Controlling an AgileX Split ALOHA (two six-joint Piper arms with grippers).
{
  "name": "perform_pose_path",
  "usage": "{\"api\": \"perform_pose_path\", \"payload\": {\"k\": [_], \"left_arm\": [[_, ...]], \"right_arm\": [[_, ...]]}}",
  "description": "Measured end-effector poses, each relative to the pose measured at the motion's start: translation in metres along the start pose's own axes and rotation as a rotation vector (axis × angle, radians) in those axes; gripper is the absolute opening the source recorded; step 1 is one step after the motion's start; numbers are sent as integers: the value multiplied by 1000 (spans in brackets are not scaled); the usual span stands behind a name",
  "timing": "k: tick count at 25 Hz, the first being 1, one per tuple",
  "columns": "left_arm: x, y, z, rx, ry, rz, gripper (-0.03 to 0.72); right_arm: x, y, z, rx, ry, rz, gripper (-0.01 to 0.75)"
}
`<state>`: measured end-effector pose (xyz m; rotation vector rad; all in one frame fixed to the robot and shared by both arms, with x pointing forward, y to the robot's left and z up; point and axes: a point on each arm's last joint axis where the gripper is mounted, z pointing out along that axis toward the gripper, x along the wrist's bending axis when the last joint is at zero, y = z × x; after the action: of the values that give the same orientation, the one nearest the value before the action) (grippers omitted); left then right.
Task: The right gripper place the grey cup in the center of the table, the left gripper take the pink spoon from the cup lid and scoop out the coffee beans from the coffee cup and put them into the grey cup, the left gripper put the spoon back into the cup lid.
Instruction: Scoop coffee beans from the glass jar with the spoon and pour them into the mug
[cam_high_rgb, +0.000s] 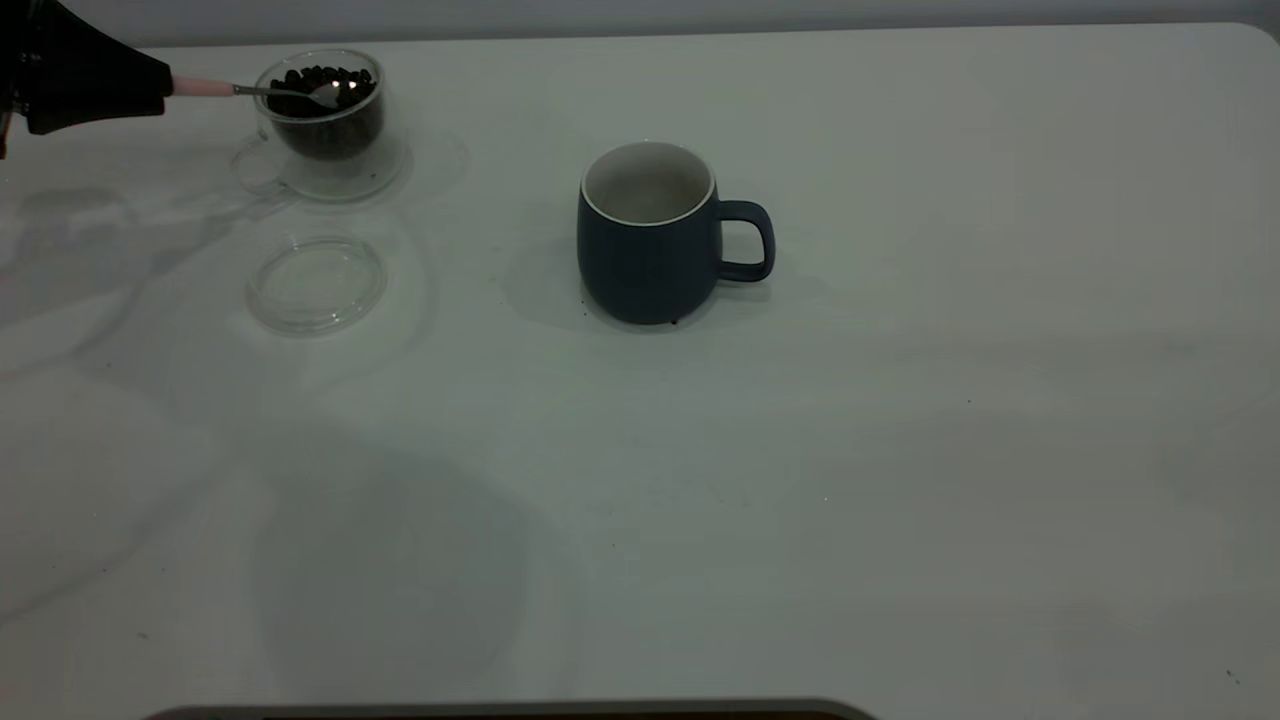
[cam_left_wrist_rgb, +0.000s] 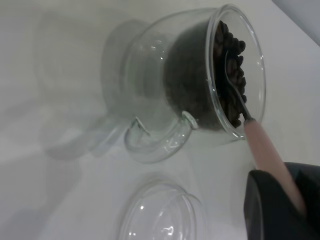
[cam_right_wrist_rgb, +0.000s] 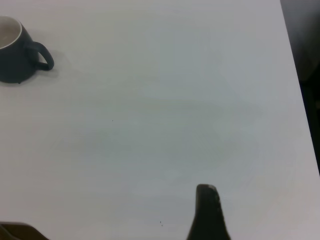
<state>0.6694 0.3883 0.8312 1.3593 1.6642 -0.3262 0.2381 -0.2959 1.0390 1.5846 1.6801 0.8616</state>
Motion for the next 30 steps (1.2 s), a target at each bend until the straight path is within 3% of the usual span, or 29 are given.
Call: {"api": "perform_pose_path", "payload": {"k": [30], "left_arm": [[32, -15, -9, -26, -212, -186, 127]], "right_arm": [[0, 0, 0, -1, 0, 0, 591]]}}
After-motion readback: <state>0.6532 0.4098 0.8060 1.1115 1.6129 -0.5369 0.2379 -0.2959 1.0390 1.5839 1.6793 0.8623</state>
